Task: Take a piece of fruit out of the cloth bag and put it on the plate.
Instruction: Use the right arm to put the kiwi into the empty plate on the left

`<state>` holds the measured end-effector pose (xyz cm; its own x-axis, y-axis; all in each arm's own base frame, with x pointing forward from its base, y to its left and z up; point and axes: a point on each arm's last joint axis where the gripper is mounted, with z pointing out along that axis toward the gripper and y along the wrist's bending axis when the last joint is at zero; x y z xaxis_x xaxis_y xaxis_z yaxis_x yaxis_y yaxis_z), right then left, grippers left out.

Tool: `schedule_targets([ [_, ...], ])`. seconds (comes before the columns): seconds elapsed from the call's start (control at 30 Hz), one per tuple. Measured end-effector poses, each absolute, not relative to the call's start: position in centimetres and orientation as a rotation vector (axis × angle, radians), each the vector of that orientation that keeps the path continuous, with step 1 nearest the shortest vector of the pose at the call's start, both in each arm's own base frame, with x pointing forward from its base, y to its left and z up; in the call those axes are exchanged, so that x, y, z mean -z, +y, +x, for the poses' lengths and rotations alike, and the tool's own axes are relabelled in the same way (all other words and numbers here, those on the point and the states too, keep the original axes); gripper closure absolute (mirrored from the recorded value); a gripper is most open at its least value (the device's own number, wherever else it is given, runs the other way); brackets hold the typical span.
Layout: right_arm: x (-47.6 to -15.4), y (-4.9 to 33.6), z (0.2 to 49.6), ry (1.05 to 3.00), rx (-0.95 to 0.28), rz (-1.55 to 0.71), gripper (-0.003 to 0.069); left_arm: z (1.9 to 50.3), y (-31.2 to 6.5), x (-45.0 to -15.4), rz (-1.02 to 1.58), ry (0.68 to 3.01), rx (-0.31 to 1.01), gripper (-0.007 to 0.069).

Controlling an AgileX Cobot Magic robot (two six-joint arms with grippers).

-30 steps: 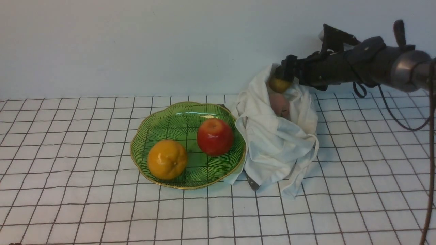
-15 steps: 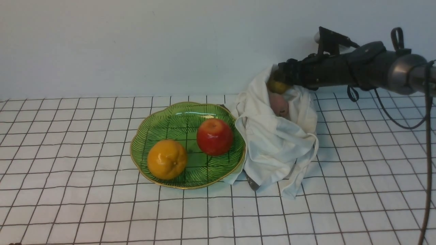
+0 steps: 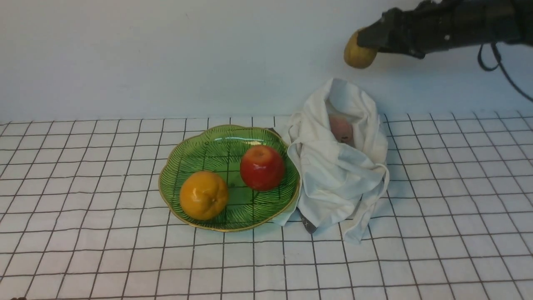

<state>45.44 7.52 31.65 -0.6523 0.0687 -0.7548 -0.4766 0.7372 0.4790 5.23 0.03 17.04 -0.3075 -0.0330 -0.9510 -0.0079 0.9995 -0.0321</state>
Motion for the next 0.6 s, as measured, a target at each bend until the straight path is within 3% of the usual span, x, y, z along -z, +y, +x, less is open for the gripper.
schedule_targets([
  [0.1, -32.7, 10.3, 43.6, 2.155, -0.954, -0.465, 0.0293, 5.2, 0.0, -17.0, -0.029, 1.883, 0.025, 0.0630],
  [0.2, -32.4, 12.1, 42.9, 2.177, -0.965, -0.550, 0.0293, 5.2, 0.0, -17.0, -0.029, 1.883, 0.025, 0.0630],
  [0.4, -28.1, 20.3, 40.7, 2.320, -0.907, -0.854, 0.0286, 5.2, 0.0, -17.0, -0.029, 1.883, 0.025, 0.0630],
  [0.6, -25.6, 23.9, 39.5, 2.359, -0.740, -1.024, 0.0132, 5.2, 0.0, -17.0, -0.029, 1.883, 0.025, 0.0630],
])
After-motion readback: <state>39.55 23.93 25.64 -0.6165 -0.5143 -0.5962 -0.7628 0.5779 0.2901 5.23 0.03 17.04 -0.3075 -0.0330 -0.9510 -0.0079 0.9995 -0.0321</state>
